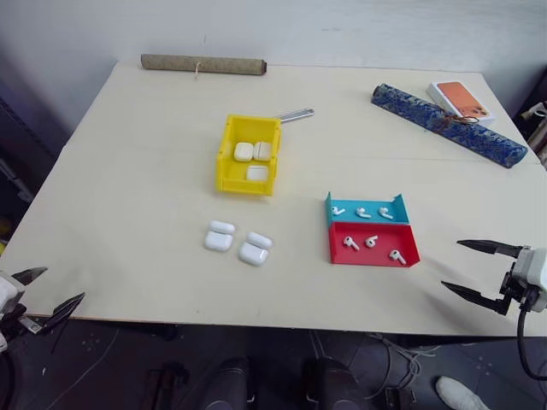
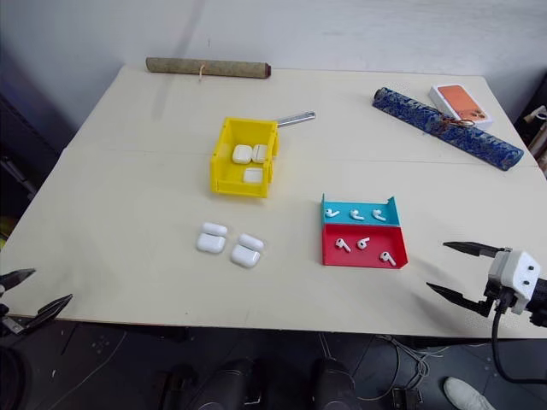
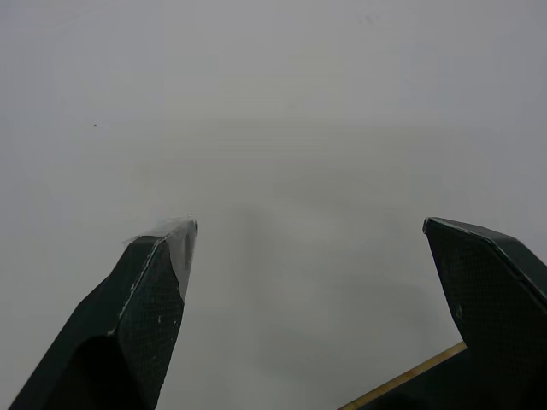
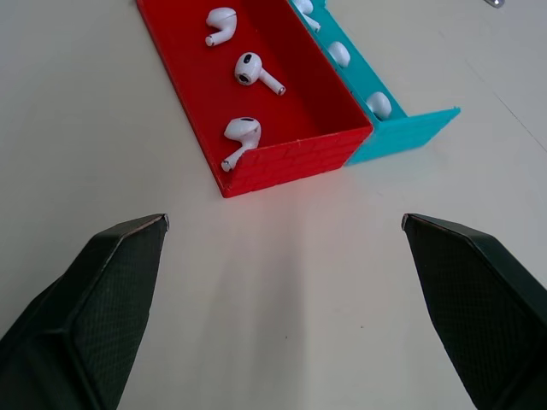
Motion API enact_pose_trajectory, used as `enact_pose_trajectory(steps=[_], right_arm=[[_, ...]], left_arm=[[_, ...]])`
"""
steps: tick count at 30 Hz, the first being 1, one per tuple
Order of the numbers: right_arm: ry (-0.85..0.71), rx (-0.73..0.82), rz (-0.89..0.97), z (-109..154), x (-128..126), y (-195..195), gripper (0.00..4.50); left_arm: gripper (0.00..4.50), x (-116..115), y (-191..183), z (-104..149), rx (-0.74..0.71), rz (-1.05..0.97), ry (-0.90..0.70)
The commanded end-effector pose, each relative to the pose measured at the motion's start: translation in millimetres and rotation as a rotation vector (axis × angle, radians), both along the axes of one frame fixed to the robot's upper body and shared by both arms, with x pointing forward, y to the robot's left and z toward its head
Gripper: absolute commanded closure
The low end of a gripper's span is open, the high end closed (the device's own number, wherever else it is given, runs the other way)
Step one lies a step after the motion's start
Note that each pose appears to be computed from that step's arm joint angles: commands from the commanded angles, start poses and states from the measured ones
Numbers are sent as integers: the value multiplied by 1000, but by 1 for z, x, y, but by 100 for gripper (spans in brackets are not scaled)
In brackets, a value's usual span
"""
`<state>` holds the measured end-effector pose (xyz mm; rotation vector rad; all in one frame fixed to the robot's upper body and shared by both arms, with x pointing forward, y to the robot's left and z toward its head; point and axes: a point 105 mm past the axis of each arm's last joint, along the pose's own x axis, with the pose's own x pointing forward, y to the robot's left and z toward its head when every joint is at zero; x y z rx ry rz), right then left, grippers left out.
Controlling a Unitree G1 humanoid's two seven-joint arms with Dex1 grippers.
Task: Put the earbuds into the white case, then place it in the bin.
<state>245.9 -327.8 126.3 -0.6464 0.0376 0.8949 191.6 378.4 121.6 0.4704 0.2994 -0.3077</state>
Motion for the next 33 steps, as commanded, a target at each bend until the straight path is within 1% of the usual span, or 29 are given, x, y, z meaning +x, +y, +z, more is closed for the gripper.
enact_pose_trajectory(steps=[1, 4, 7, 9, 11, 14, 16, 17, 19, 23, 25, 27, 29, 30, 33], right_arm=[[-22, -4, 3, 6, -4, -5, 0], [-72, 75, 39, 13, -2, 3, 0], [-105, 179, 125, 24, -2, 23, 0], [-161, 261, 224, 32, -7, 48, 0], [-196, 306, 285, 35, -12, 64, 0], [-272, 375, 371, 41, -20, 85, 0], [-279, 391, 420, 40, -23, 96, 0], [-279, 399, 418, 39, -22, 97, 0], [-280, 403, 413, 38, -21, 97, 0], [-258, 387, 398, 32, -19, 94, 0], [-248, 385, 393, 29, -18, 92, 0], [-246, 383, 392, 27, -17, 90, 0], [-244, 381, 382, 23, -16, 89, 0], [-241, 381, 377, 21, -16, 89, 0], [-232, 378, 361, 14, -17, 87, 0]], left_arm=[[2, 1, -6, 9, 3, -15, -40], [2, 3, -9, 12, -31, -11, -54], [2, 4, -16, 19, -89, -45, -37], [2, 6, -9, 25, -166, 10, 10], [2, 7, -2, 27, -212, 82, 46], [2, 4, 5, 26, -235, 178, 160], [2, 0, -3, 27, -293, 218, 290], [2, 0, -12, 30, -311, 205, 337], [2, 4, -28, 38, -314, 165, 367], [2, 30, -77, 55, -291, 86, 399], [2, 40, -107, 57, -283, 45, 430], [2, 45, -124, 58, -270, 23, 444], [2, 69, -151, 57, -292, 11, 338], [2, 76, -163, 57, -299, 7, 299], [2, 88, -189, 49, -299, 42, 224]])
